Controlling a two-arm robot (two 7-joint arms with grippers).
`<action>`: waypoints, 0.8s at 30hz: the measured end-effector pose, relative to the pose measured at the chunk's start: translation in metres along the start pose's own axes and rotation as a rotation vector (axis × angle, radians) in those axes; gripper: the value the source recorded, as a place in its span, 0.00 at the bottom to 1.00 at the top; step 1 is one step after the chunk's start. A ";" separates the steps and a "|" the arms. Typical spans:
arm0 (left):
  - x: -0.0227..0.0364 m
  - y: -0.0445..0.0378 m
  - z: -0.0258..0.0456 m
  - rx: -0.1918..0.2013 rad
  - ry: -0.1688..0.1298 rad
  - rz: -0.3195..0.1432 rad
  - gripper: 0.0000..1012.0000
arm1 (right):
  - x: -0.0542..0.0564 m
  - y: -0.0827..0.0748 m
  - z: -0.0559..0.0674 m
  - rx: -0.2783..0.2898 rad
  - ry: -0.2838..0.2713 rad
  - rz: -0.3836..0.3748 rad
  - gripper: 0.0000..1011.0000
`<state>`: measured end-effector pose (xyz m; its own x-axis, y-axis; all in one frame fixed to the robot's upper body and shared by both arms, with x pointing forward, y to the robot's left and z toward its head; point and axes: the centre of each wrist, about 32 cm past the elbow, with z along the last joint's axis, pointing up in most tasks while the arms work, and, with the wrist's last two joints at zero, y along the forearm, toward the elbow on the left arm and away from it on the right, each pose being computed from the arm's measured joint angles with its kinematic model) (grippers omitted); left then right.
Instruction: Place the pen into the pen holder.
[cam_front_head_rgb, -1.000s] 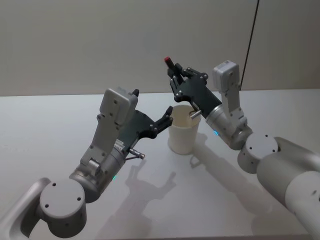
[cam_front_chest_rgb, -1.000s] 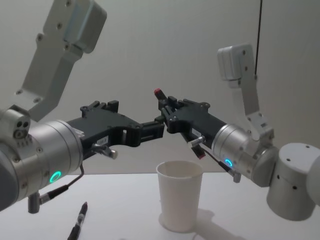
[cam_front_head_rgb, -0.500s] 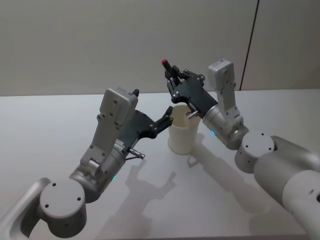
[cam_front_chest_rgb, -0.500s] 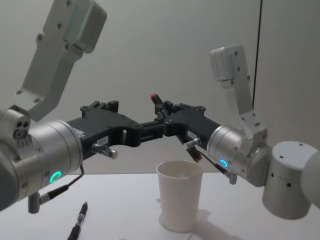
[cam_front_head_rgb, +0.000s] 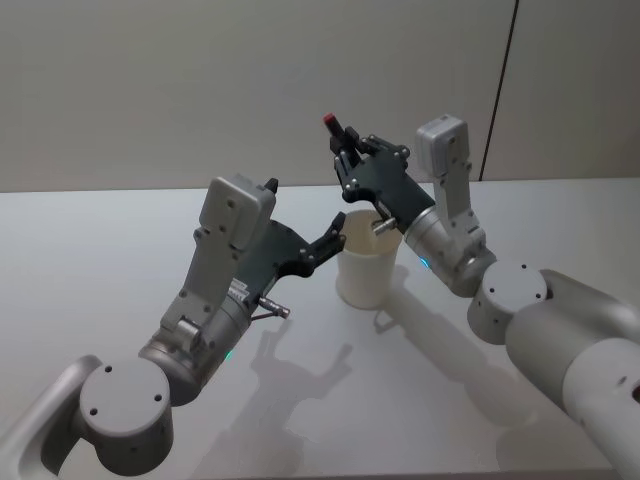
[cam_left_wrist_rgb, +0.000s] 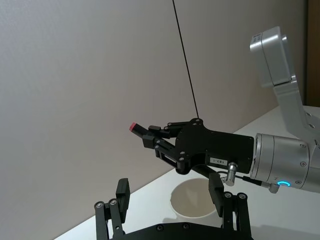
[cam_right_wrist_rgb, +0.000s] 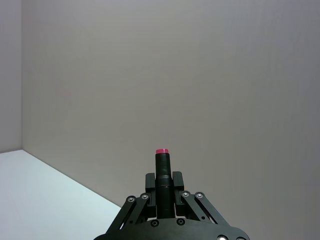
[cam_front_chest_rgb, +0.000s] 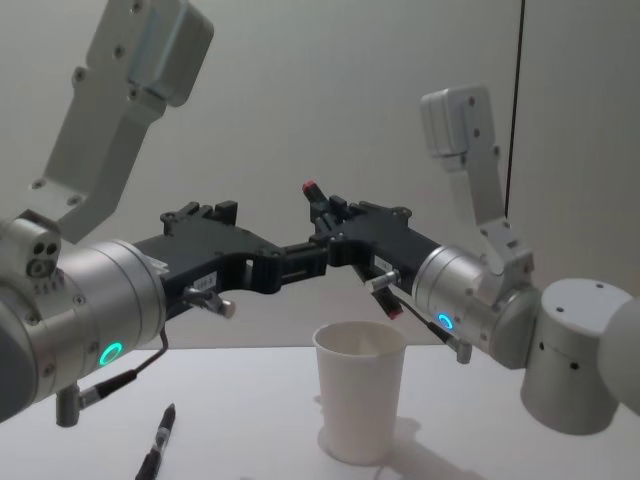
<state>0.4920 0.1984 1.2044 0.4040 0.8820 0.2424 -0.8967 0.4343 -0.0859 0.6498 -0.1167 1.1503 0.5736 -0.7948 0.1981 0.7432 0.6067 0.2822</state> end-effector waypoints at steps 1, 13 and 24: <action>0.0000 0.0000 0.0000 0.000 0.000 0.000 0.99 | 0.000 0.000 0.000 0.000 0.000 0.000 0.18; 0.0000 0.0000 0.0000 0.000 0.000 0.000 0.99 | 0.002 0.000 0.001 0.066 -0.008 0.014 0.18; 0.0000 0.0000 0.0000 0.000 0.000 0.000 0.99 | 0.004 -0.001 0.002 0.103 -0.023 0.027 0.18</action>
<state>0.4920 0.1984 1.2044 0.4040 0.8820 0.2424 -0.8967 0.4343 -0.0859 0.6508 -0.1206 1.1524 0.5841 -0.7790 0.2280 0.6875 0.6242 0.3711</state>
